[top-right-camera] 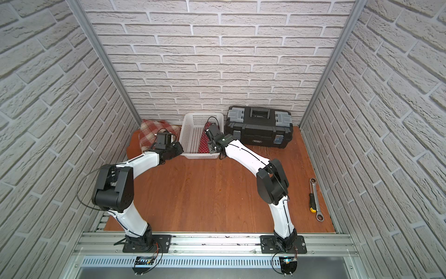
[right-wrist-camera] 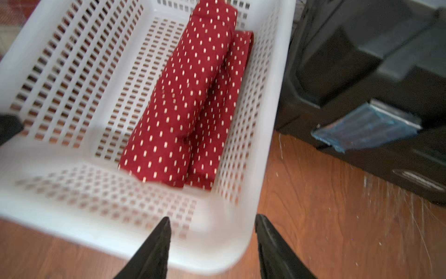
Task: Roll up the skirts
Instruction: Place the skirt in the basket.
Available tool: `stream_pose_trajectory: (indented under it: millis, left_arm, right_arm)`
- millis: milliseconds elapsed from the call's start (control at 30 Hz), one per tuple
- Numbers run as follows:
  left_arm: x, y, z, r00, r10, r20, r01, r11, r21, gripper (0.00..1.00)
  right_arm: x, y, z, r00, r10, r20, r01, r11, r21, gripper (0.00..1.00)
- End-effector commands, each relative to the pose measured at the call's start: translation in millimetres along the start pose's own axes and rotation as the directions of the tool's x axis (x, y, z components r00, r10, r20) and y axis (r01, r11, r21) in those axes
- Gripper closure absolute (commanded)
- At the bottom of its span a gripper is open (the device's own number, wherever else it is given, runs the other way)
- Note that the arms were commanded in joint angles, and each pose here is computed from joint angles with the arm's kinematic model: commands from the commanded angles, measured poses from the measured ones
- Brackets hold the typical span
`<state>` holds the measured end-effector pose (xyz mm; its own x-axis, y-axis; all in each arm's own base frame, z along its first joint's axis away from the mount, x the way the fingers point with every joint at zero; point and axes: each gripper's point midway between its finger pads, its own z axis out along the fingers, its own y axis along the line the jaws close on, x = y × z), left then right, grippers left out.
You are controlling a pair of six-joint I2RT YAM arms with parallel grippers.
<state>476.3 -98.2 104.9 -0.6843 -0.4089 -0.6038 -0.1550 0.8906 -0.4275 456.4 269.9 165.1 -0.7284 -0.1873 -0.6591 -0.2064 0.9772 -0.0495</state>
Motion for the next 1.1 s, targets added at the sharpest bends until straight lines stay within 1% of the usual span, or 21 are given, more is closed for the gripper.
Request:
stream_pose_trajectory:
  millis: [0,67,233,367,433,467,500,533,600,633,767,900,1000,1067]
  left_arm:
    - [-6.8,4.5,19.2,0.998,0.037,0.048,-0.035,0.998,-0.055,1.0]
    - [-9.1,1.7,23.3,0.998,0.033,0.061,-0.03,0.998,-0.059,1.0]
    - [-19.0,0.5,27.9,0.994,0.035,0.1,-0.026,0.996,-0.085,1.0]
    - [-19.8,-7.9,38.4,0.996,0.016,0.091,-0.012,0.998,-0.054,1.0]
    - [-18.8,-11.2,37.9,0.996,0.019,0.089,-0.015,0.999,-0.047,1.0]
    - [-18.2,-10.2,36.1,0.996,0.018,0.088,-0.013,0.999,-0.049,0.93]
    - [-19.1,-9.6,33.2,0.996,0.014,0.092,-0.009,0.999,-0.049,0.85]
    - [-21.3,-10.4,27.6,0.995,0.015,0.101,-0.01,0.999,-0.048,0.79]
    - [-25.2,-8.1,17.1,0.993,0.024,0.118,-0.016,0.998,-0.063,0.58]
    - [-27.4,-6.5,12.0,0.992,0.026,0.123,-0.018,0.998,-0.066,0.54]
    - [-38.2,-2.1,-9.8,0.988,0.042,0.151,-0.032,0.997,-0.068,0.32]
    - [-47.2,-3.4,-29.7,0.985,0.054,0.165,-0.046,0.997,-0.055,0.16]
    - [-62.9,1.6,-56.5,0.976,0.046,0.212,-0.034,0.998,-0.062,0.14]
    - [-75.4,19.2,-73.8,0.974,0.024,0.223,0.001,0.994,-0.11,0.14]
  right_arm:
    - [3.1,15.6,-26.0,0.998,0.036,0.053,-0.031,0.996,-0.087,0.43]
    - [17.5,20.5,-31.9,0.999,0.013,0.031,-0.01,0.994,-0.108,0.43]
    - [40.1,31.1,-45.0,0.999,-0.048,0.005,0.049,0.988,-0.145,0.42]
    - [52.5,30.3,-54.5,0.998,-0.064,-0.004,0.063,0.985,-0.163,0.41]
    - [55.1,27.4,-60.3,0.998,-0.066,-0.001,0.065,0.984,-0.164,0.41]
    - [55.9,25.4,-64.3,0.998,-0.066,0.002,0.066,0.984,-0.163,0.41]
    - [56.4,23.5,-67.5,0.998,-0.069,0.005,0.068,0.985,-0.16,0.41]
    - [56.0,21.4,-71.5,0.998,-0.068,0.013,0.069,0.985,-0.157,0.4]
    - [55.5,18.0,-77.4,0.997,-0.068,0.024,0.071,0.986,-0.153,0.4]
    - [54.9,16.2,-80.0,0.997,-0.068,0.03,0.072,0.986,-0.15,0.39]
    - [52.5,10.5,-88.2,0.996,-0.067,0.053,0.074,0.988,-0.138,0.39]
    - [51.0,7.9,-94.2,0.996,-0.069,0.064,0.077,0.988,-0.135,0.39]
    - [52.9,6.9,-99.4,0.995,-0.074,0.072,0.084,0.987,-0.135,0.39]
    - [56.1,4.8,-101.0,0.994,-0.078,0.073,0.087,0.988,-0.13,0.39]
